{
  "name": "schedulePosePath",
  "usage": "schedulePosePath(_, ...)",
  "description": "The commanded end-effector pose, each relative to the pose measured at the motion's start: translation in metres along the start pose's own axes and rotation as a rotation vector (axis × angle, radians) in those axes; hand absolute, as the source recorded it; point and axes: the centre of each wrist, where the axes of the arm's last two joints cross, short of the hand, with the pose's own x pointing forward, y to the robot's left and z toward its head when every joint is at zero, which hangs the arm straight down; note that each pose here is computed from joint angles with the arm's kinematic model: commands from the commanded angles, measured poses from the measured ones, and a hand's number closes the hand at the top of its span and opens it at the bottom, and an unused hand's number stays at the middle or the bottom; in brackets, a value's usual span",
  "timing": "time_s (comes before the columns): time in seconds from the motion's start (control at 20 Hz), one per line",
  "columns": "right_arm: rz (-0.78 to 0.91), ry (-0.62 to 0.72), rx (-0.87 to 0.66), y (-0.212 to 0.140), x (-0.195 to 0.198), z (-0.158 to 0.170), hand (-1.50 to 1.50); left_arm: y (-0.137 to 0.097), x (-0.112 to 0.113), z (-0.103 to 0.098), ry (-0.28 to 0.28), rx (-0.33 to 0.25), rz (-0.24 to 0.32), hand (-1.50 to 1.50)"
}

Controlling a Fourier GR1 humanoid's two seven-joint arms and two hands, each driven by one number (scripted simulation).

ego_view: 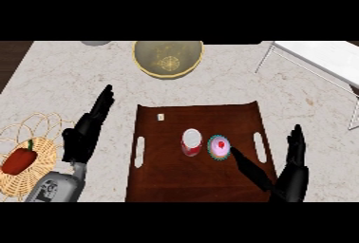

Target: Pick the can from the tray and place it in the tiered shelf

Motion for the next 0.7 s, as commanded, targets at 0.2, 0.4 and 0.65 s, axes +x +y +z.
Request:
schedulePosePath(0.2,0.2,0.047,0.176,0.001,0.041,0.002,-1.5,-0.01,0.0,-0.009,-0.015,-0.003,-0.024,0.0)
schedulePosePath(0.4,0.367,0.126,0.282,-0.003,0.062,-0.001,-1.5,0.006,-0.004,-0.003,-0.001,-0.004,-0.006,0.0)
schedulePosePath(0.65,0.617,0.192,0.429,0.019,0.095,-0.006,-1.5,-0.01,-0.004,-0.003,0.007,-0.046,-0.01,0.0)
